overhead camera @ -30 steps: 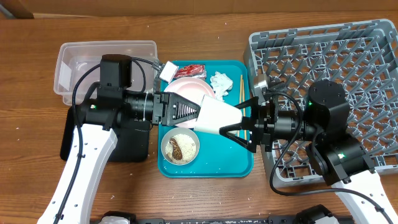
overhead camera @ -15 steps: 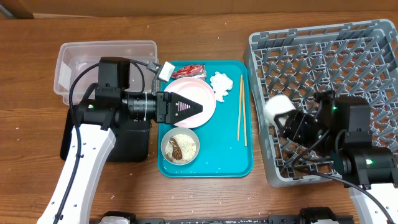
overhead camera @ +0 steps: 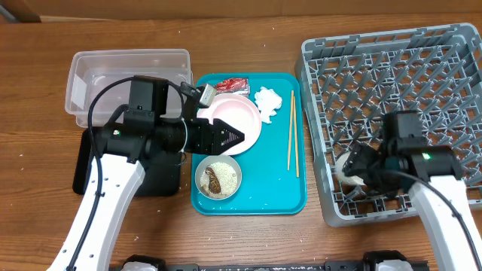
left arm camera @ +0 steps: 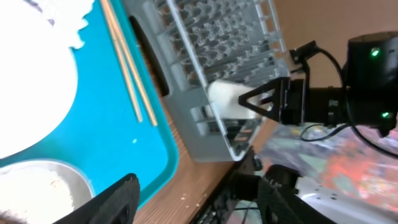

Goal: Sort waste into correct bins and load items into the dishwasher
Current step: 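Place the cup into the dish rack with the right gripper, then grasp the rim of the grey rice bowl with the left gripper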

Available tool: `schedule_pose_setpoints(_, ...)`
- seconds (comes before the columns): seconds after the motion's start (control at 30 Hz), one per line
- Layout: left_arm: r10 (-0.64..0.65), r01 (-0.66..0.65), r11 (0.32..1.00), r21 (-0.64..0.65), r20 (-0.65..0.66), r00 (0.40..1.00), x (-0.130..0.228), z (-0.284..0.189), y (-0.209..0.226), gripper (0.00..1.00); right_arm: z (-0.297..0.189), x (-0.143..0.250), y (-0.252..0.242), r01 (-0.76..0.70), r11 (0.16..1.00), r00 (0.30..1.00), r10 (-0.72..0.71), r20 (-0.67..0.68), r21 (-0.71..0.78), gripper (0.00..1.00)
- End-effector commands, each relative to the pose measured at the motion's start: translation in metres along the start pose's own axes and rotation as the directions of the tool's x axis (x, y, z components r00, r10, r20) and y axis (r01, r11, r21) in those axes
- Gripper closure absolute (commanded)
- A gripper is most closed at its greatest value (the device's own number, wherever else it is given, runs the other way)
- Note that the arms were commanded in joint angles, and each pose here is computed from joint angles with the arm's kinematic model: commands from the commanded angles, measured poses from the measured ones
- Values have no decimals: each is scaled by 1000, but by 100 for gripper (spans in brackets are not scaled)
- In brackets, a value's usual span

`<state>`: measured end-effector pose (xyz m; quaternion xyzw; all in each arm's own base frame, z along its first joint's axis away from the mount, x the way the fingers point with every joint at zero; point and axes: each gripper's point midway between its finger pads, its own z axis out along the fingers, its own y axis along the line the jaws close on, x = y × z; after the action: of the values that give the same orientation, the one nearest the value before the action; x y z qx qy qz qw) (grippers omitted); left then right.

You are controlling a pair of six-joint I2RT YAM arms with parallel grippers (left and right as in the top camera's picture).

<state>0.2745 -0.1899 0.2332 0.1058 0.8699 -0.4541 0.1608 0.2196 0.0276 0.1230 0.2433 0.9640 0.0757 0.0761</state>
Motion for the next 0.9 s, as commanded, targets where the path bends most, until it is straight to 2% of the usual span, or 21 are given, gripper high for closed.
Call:
schedule_pose_setpoints(0.0,50,-47,993,-110,22,999,0,-7,5,39,0,-2,15,64,995,998,-65,-19,-72,12)
schedule_pose_setpoints(0.17,39,-18,953,-301,65,997,7,-27,23,40,-24,-13,33,103,981,992,-88,94,-166,9)
schedule_pose_setpoints(0.3,-40,105,874,-475,145,989,15,-52,46,40,-57,-7,84,259,882,960,-190,206,-394,9)
schedule_pose_setpoints(0.5,-115,172,799,-576,135,984,36,-64,64,41,-84,15,136,463,738,882,-331,335,-491,12)
schedule_pose_setpoints(0.63,-126,141,788,-599,67,990,48,-54,73,42,-81,37,168,559,655,829,-425,363,-509,14)
schedule_pose_setpoints(0.73,-78,50,798,-600,-21,997,56,-35,75,42,-66,42,177,570,678,821,-449,352,-464,16)
schedule_pose_setpoints(0.87,-14,-84,800,-593,-159,987,73,3,77,43,-46,30,173,457,792,885,-355,302,-406,14)
